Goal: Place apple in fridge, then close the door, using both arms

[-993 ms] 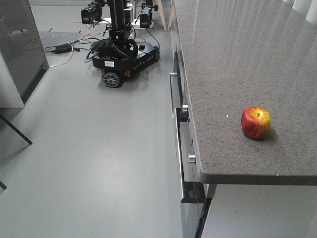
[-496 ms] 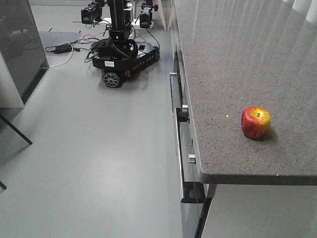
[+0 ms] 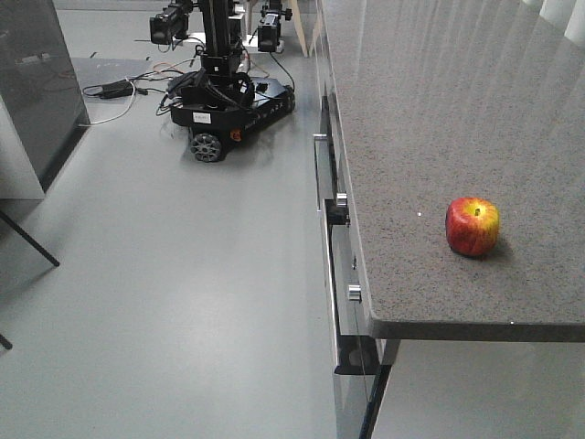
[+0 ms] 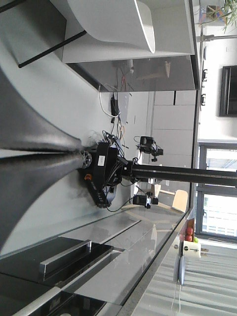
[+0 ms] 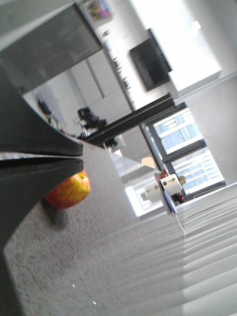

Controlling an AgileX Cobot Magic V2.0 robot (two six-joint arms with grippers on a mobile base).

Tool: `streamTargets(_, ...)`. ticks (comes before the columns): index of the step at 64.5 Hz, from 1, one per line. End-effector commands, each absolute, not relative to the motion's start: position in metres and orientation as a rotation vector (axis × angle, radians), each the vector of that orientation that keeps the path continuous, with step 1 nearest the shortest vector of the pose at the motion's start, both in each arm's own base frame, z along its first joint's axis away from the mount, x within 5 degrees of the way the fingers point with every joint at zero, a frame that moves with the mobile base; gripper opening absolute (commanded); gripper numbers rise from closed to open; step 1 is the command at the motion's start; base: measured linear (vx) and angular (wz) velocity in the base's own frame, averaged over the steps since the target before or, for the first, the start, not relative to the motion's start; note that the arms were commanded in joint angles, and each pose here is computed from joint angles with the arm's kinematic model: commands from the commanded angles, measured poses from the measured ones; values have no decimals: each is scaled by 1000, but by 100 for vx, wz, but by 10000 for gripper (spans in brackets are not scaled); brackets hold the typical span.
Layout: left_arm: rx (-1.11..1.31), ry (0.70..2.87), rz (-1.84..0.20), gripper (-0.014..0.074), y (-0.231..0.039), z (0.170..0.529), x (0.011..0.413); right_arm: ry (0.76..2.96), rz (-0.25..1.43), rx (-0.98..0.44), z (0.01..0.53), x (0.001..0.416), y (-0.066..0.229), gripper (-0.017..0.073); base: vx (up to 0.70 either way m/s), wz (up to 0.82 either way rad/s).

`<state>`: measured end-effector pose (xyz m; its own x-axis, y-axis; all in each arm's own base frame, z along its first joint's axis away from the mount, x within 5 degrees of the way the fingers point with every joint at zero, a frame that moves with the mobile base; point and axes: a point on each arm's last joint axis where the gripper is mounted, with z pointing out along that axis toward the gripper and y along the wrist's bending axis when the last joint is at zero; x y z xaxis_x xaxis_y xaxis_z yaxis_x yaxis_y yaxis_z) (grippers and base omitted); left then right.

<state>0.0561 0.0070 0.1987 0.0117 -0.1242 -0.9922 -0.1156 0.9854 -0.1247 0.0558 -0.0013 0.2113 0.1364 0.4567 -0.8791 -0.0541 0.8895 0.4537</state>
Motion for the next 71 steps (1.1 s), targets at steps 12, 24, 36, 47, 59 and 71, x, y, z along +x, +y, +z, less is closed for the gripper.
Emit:
streamTargets(12,-176,1505,-29,-6,6,197,56,1375,412,307,278,43,2,0,0,0)
streamTargets(24,-176,1505,-29,-6,6,197,56,1515,241,110,334,44,7,75,0,0)
streamTargets(36,-176,1505,-29,-6,6,197,56,1507,218,15,377,51,11,393,0,0)
streamTargets(47,-176,1505,-29,-6,6,197,56,1457,175,18,386,64,9,689,0,0)
streamTargets(59,-176,1505,-29,-6,6,197,56,1529,147,-22,387,80,10,722,0,0)
streamTargets(71,-176,1505,-29,-6,6,197,56,1621,134,-128,423,110,15,703,0,0)
